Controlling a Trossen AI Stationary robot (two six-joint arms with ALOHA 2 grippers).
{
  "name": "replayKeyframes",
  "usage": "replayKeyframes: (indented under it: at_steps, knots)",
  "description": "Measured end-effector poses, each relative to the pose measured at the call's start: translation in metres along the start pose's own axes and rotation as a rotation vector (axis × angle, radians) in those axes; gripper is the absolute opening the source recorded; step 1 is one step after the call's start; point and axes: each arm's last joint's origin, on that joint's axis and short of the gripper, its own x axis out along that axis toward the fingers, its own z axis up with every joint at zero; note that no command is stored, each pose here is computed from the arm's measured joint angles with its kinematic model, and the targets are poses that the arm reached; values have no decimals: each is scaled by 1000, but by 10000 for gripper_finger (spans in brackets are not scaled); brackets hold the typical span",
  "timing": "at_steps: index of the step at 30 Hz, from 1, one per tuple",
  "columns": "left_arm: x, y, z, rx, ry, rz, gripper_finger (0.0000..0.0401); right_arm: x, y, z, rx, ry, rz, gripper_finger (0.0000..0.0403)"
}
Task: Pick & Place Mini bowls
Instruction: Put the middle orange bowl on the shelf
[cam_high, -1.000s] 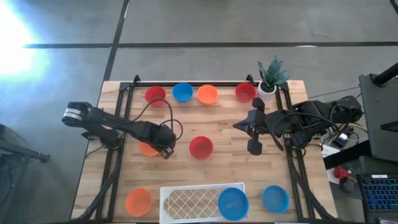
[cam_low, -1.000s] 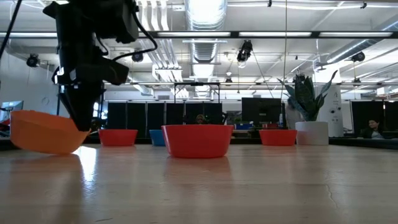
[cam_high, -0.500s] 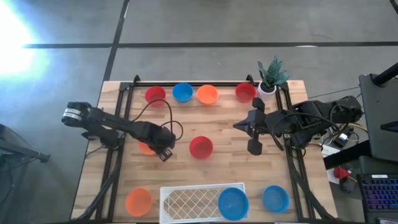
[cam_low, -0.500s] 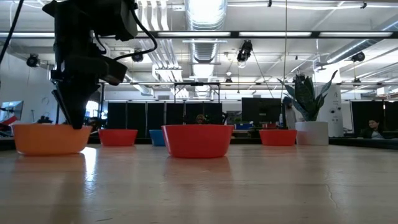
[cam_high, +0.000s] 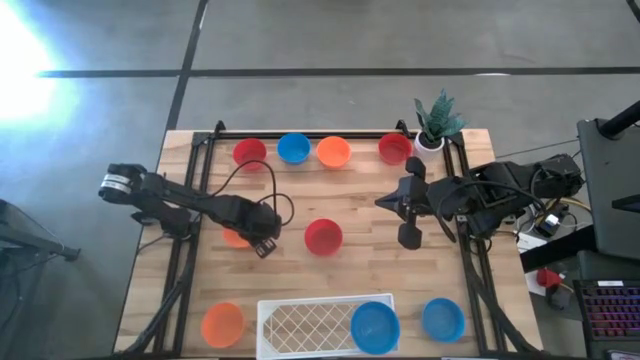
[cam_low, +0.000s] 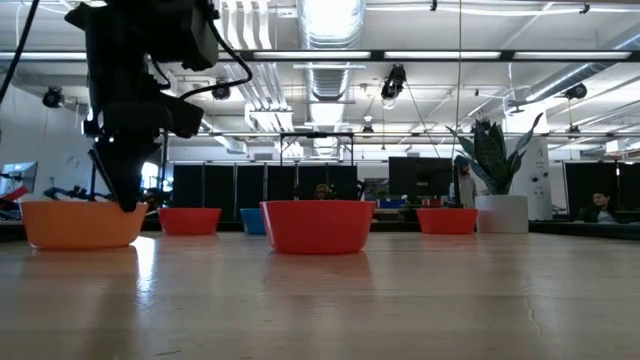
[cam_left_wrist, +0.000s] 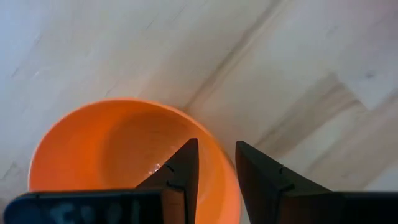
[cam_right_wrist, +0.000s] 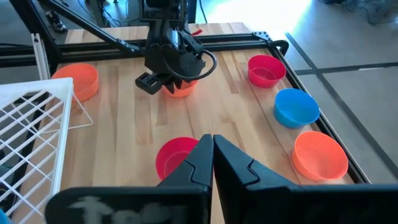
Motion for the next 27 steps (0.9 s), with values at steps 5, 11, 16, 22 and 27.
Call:
replayKeyframes:
  at_steps: [5,11,16,22,27]
  knots:
    - [8,4,-5,-5,16,19,99,0,0,0,9,0,0,8]
    - [15,8,-9,-12,27,31,98,0,0,0,13,-1,0,8]
    - [15,7,-10,-2,45,15,62,0,0,0,11,-1,0,8]
    - [14,7,-9,18,42,18,6,0,0,0,4,-1,0,8]
    - [-2,1,-2,51,40,3,2,-1,0,0,8,-4,1,8]
